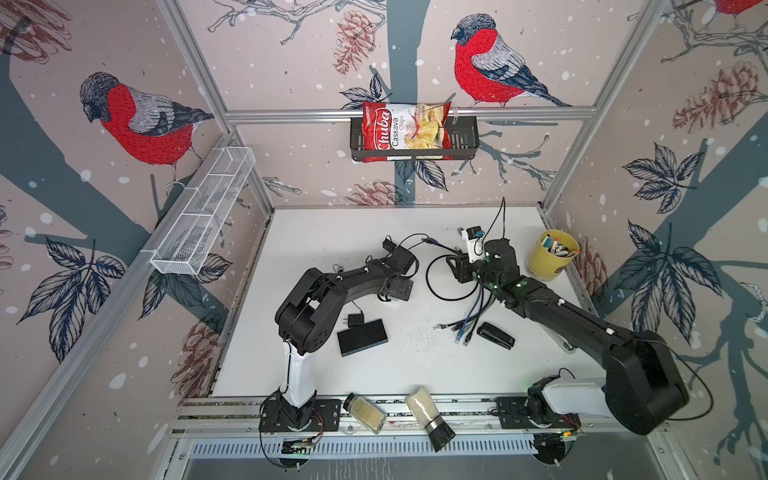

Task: Insert the plug into the switch port
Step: 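Open the left gripper and lift away while right gripper moves over network cables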

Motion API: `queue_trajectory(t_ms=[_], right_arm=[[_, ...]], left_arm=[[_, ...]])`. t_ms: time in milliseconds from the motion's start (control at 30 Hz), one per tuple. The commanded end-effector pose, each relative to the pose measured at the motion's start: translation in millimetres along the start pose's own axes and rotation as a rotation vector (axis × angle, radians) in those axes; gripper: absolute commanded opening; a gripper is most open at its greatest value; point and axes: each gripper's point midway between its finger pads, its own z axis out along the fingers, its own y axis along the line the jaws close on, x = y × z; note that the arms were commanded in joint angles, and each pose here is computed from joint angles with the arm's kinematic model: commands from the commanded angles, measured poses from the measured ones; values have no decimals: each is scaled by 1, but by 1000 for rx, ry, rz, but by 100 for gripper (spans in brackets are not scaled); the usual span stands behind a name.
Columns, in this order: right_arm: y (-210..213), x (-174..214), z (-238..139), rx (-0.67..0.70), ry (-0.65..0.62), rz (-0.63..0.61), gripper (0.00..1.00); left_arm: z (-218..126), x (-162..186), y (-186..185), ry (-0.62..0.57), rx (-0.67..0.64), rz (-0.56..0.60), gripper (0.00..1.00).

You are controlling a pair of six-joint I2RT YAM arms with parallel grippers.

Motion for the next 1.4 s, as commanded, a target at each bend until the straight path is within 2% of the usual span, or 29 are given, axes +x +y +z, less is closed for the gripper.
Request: queue_trajectory(t_ms=[0, 167, 467, 633, 767, 933, 1067, 1200, 1367], right_arm=[[-7, 8, -1, 33, 34, 4, 45], [-12, 7, -3, 59, 48, -42, 45], [-17, -4, -4, 96, 64, -193, 45], [-19, -9, -6, 113, 96, -283, 46], [-20, 6, -9, 118, 207, -439, 47], [-32, 35, -16, 161, 355, -655, 46], [-32, 66, -29, 103, 475, -846, 46], [-31, 96, -44, 30, 586, -983, 46], [-31, 126, -54, -41, 693, -1077, 45]], left_arm=[[-4, 3, 7, 13, -26, 17, 96], [-20, -12, 12, -59, -33, 6, 97], [-70, -49, 13, -289, 23, -43, 97], [-101, -50, 18, -460, 98, -128, 97], [-125, -43, 24, -578, 175, -241, 97], [-143, -27, 14, -703, 295, -184, 97], [-149, -12, 12, -781, 348, -156, 97], [-149, -5, 16, -799, 307, -136, 97], [-150, -5, 9, -811, 260, -32, 97]])
